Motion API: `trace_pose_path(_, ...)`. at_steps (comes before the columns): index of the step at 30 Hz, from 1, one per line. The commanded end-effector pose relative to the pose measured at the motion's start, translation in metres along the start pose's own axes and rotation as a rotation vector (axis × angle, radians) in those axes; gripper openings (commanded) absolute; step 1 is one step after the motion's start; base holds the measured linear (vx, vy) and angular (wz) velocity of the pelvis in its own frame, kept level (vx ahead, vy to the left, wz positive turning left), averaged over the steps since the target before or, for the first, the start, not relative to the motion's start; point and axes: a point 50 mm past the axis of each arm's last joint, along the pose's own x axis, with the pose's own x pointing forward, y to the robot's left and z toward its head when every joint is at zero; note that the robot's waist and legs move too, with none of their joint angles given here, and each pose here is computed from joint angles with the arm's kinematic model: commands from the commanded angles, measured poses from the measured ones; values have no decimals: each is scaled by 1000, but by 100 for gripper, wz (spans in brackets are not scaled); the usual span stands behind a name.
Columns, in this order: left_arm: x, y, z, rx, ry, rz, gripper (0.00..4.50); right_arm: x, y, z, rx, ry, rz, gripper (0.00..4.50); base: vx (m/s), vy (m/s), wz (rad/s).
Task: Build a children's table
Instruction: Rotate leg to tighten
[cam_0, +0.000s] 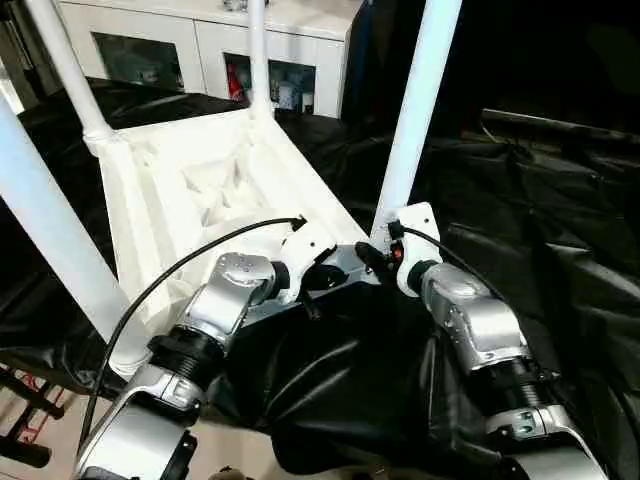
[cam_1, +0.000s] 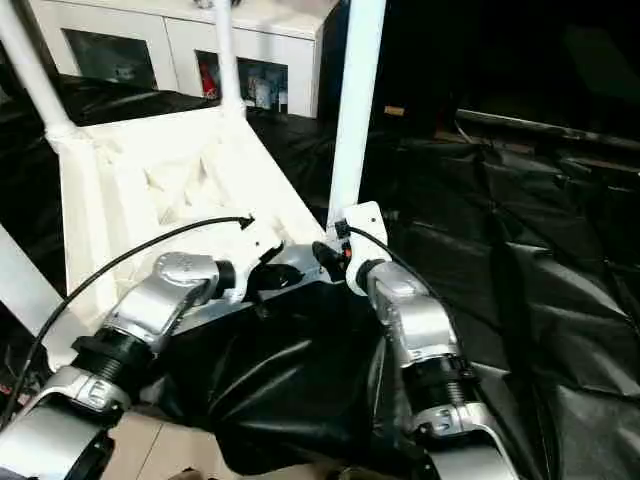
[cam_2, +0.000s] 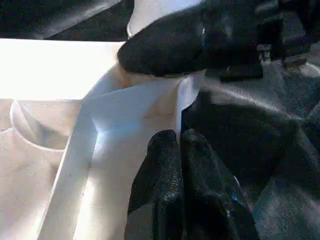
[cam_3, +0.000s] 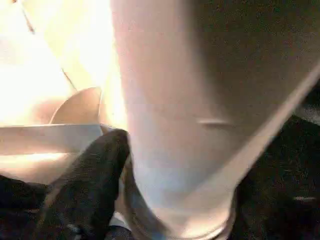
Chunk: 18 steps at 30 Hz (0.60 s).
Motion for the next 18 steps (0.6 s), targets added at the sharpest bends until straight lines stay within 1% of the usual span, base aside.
trace_pose_path(1,11,-12,26,62,-89,-69,0,6,28,-2,-8,26,166,362,0,0,0)
trace_pose_path(2,11,-12,26,63,-88,-73,0,6,28,-2,-11,25,171,374,0,0,0)
trace_pose_path(3,7,-13,22,73,-83,-108,0,1,25,0,-40,20,228,382,0,0,0)
trace_pose_path(5,3,-15,18,83,-76,-156,0,-5,18,0,-68,24,277,395,0,0,0)
trace_pose_path(7,-1,-14,14,101,-60,-184,0,-12,13,0,-87,33,343,424,0,0,0)
trace_pose_path(10,-7,-14,9,116,-42,-227,0,-22,7,0,-135,48,425,424,0,0,0)
trace_pose_path(12,-18,-16,3,136,-15,-332,0,-38,-5,0,-195,76,515,424,0,0,0)
trace_pose_path(16,-27,-19,-1,155,7,-407,0,-46,-11,0,-229,99,558,424,0,0,0)
trace_pose_path(18,-33,-18,-6,157,39,-437,0,-52,-14,0,-242,110,586,424,0,0,0)
